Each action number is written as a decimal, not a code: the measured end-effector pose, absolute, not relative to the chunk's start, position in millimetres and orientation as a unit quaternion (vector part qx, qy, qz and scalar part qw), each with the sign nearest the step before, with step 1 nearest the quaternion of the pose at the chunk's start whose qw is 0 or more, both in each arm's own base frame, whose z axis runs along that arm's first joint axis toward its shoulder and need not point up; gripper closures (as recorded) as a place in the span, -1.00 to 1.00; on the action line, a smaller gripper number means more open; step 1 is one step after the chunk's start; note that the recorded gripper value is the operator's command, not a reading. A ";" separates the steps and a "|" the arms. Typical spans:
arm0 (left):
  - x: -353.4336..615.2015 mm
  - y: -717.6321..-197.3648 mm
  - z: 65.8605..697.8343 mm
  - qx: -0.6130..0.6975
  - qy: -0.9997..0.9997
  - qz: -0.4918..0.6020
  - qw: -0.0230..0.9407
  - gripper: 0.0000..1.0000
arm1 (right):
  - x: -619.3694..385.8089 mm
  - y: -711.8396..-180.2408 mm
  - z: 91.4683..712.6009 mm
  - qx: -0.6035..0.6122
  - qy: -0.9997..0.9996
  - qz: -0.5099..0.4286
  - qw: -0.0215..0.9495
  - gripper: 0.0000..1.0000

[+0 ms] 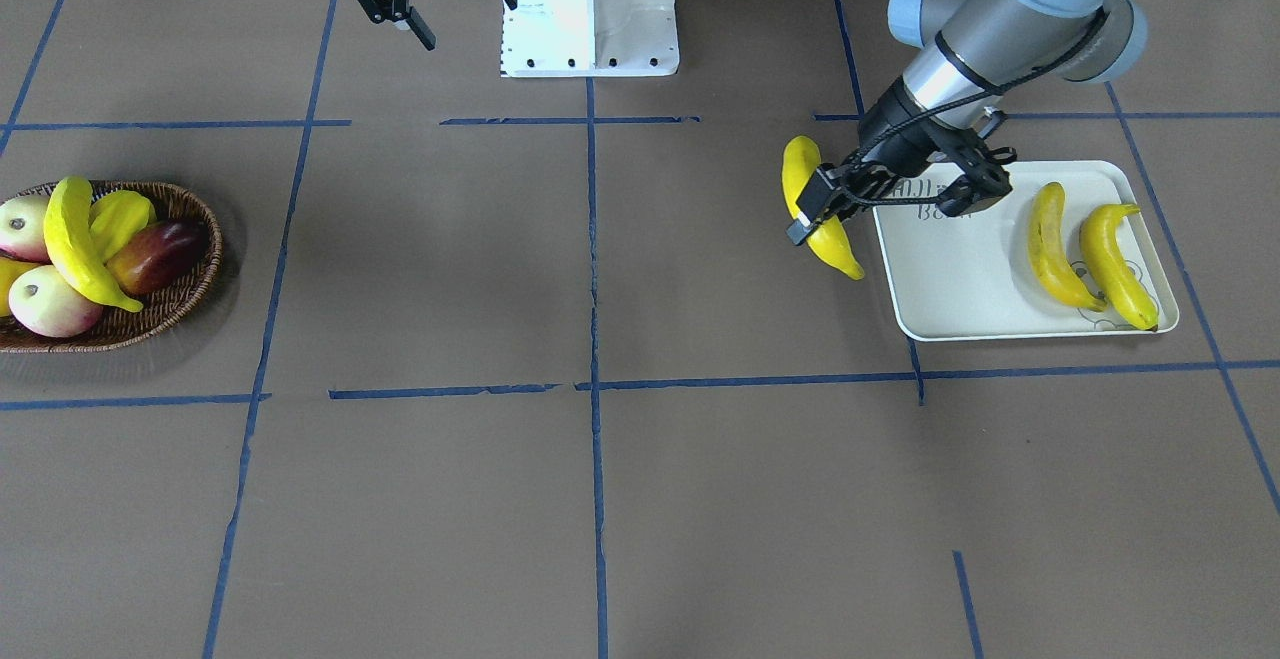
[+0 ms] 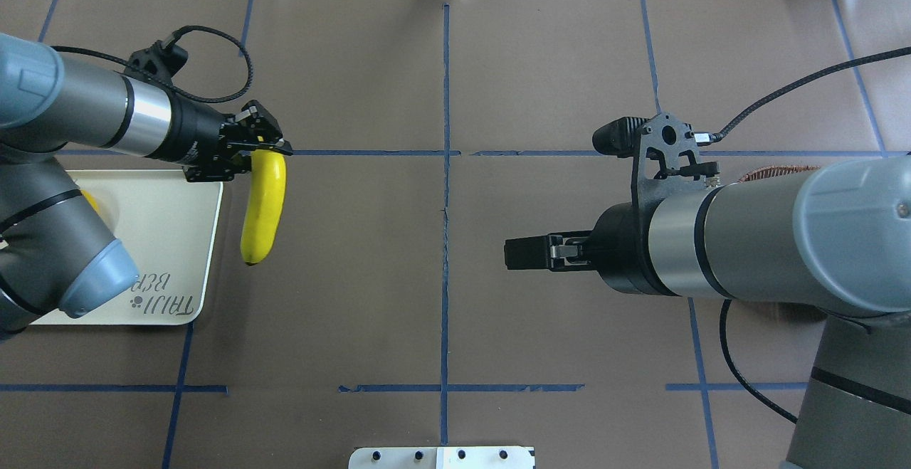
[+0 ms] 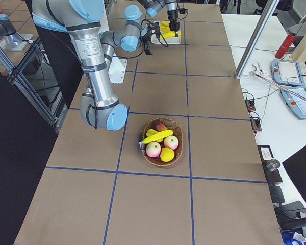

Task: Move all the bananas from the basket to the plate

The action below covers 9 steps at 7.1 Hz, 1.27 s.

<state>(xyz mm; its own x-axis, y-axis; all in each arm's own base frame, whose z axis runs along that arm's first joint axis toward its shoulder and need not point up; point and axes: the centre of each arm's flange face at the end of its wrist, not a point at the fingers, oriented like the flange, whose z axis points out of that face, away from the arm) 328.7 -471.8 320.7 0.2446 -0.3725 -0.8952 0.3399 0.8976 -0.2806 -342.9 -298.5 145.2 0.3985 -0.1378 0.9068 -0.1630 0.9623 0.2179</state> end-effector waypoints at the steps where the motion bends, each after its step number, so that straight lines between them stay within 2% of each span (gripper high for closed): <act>1: 310.0 -466.1 364.4 0.001 0.542 -0.213 0.813 1.00 | -341.8 -301.7 153.1 0.135 -0.539 0.012 0.831 -1.00; 3: 286.8 -451.7 434.7 0.017 0.491 -0.196 0.849 1.00 | -338.7 -308.2 165.7 0.134 -0.526 0.021 0.840 -1.00; 6: 286.2 -453.4 498.3 0.022 0.438 -0.197 0.877 0.99 | -339.3 -314.4 171.5 0.135 -0.518 0.028 0.844 -1.00; 7: 286.0 -455.9 512.9 0.031 0.424 -0.188 0.885 0.49 | -339.2 -314.9 172.3 0.135 -0.517 0.028 0.845 -1.00; 8: 285.1 -458.3 526.0 0.041 0.411 -0.182 0.892 -0.99 | -339.0 -315.3 172.7 0.135 -0.517 0.029 0.845 -1.00; 9: 282.8 -458.6 537.2 0.053 0.399 -0.170 0.899 -1.00 | -338.5 -316.1 173.1 0.135 -0.516 0.030 0.845 -1.00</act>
